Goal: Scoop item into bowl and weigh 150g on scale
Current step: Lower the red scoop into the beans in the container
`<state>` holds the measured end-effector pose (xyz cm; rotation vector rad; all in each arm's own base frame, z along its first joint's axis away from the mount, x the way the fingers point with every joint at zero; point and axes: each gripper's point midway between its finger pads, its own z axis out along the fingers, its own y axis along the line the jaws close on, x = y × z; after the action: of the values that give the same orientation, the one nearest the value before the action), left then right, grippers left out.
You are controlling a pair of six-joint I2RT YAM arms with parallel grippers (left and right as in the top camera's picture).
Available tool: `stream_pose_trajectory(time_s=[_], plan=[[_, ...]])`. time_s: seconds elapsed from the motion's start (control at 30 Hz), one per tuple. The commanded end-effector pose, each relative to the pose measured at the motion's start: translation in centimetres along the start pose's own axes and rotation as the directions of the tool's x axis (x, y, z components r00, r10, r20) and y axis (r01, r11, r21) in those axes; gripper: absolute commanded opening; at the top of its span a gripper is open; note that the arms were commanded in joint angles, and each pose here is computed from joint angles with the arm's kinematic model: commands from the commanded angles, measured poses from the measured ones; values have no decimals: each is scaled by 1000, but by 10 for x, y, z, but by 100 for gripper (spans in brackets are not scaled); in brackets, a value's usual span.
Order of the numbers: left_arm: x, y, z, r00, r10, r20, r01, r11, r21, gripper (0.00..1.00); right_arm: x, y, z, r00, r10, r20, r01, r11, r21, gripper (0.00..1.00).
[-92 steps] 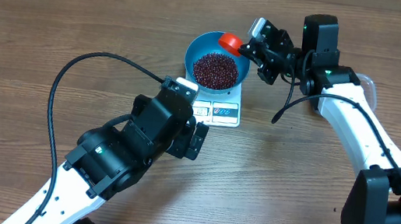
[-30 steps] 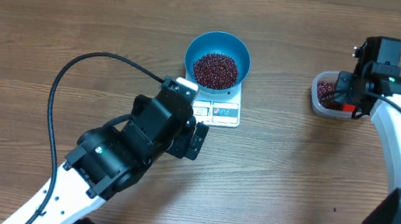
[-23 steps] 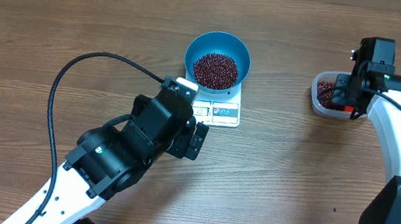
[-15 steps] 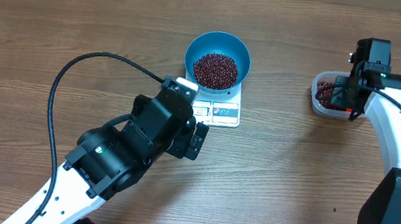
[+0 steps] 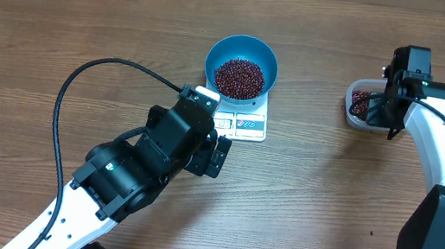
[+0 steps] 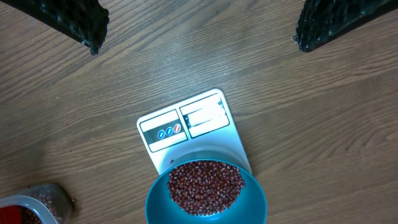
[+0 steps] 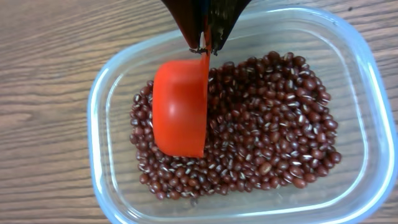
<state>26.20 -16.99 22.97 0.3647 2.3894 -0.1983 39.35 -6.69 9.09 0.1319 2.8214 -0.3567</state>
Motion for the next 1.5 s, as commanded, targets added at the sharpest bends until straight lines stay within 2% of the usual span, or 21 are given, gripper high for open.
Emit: stream_pose_trajectory(time_s=[0.0,0.6,1.47], plan=[[1,-1,2,1000,19,-4,-19,1000,4,100,1,14,6,1000,-27,-2,26,996,-87,4],[1,-1,2,1000,19,-4,-19,1000,4,99,-10,43,1,999,-15,46,26,966,-256,4],[1,-1,2,1000,19,-4,-19,1000,4,100,-5,59,5,1000,-21,18,25,939,-342,4]])
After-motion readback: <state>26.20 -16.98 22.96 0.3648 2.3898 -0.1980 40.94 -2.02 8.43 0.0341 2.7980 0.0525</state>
